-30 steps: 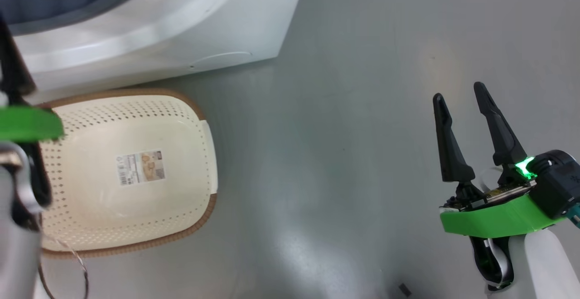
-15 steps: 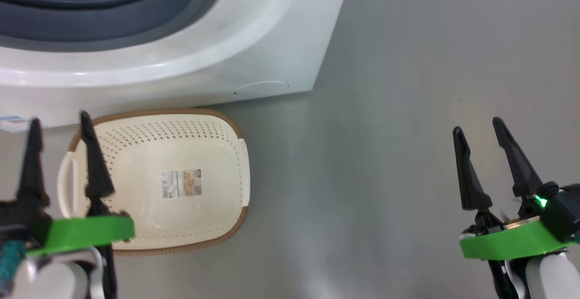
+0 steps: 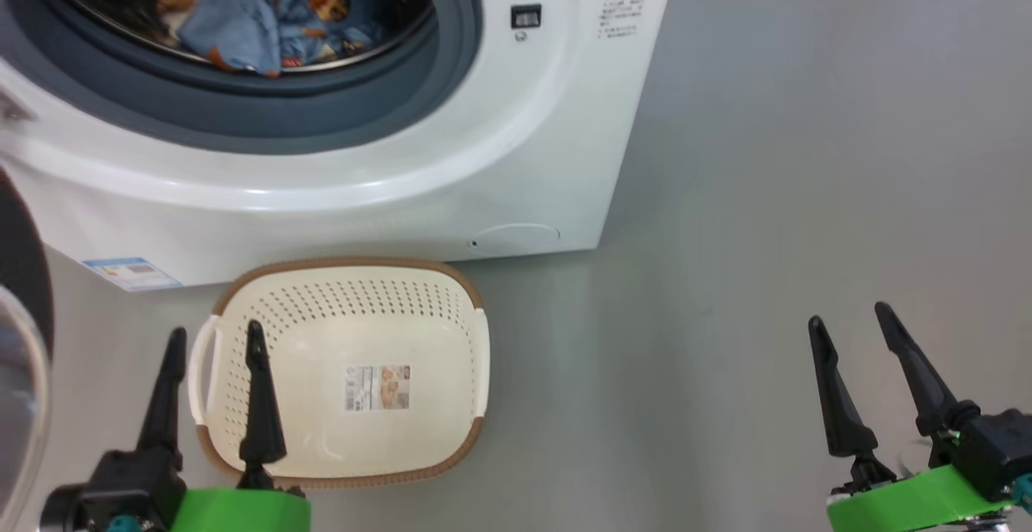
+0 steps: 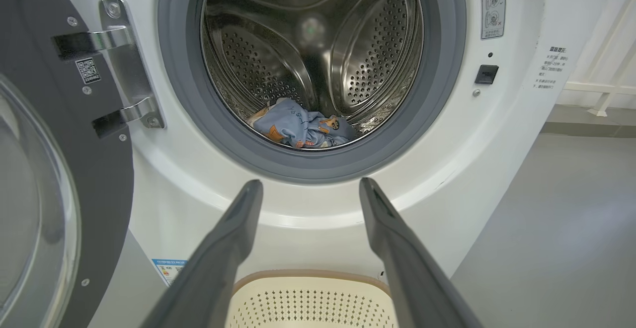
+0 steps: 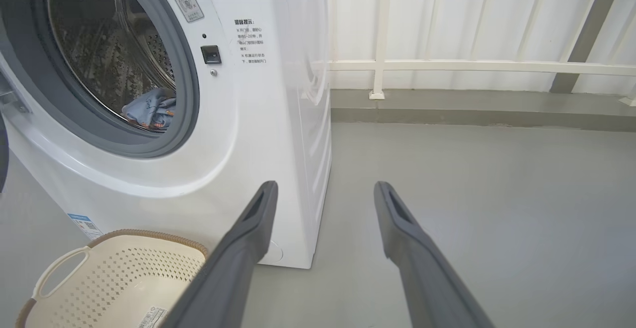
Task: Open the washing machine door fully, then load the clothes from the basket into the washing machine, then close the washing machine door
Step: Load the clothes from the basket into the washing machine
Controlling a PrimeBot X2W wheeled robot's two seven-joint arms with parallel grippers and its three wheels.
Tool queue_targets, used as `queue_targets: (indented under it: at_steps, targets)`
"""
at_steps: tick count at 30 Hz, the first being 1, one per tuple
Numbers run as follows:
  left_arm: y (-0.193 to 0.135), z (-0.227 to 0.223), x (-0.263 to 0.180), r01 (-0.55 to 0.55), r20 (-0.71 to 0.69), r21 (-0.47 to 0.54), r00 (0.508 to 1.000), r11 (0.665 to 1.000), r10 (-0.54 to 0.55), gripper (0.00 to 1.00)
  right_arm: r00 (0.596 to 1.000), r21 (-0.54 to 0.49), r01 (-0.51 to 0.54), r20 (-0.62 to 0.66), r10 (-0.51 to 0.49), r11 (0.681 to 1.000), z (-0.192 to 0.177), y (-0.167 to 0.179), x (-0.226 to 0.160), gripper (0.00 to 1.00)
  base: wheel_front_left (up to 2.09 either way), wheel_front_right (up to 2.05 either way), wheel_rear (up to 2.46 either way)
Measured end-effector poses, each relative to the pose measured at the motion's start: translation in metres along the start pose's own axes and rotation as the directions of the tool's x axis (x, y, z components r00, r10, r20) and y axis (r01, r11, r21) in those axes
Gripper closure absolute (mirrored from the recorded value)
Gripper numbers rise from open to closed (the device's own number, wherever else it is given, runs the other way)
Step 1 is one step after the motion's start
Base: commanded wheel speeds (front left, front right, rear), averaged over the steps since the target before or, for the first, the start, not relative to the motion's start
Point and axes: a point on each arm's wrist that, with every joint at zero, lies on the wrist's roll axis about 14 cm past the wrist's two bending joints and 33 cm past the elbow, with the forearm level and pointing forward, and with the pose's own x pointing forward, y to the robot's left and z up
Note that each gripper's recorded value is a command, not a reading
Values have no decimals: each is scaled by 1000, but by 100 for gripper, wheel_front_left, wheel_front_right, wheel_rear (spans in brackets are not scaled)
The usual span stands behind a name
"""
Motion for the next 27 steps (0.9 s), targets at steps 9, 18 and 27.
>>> queue_targets:
  at_steps: [9,18,27]
  targets:
    - [1,10,-29,-10,15,-4,1000,1000,10,0,999,14,-24,45,24,1000,18,14,-15,0,0,0,0]
    - [6,13,-53,-23,19,3,1000,1000,23,0,997,13,-24,69,23,1000,32,17,-34,0,0,0,0]
    - [4,25,-63,-14,57,6,998,1000,14,0,995,17,-16,97,14,1000,44,17,-48,0,0,0,0]
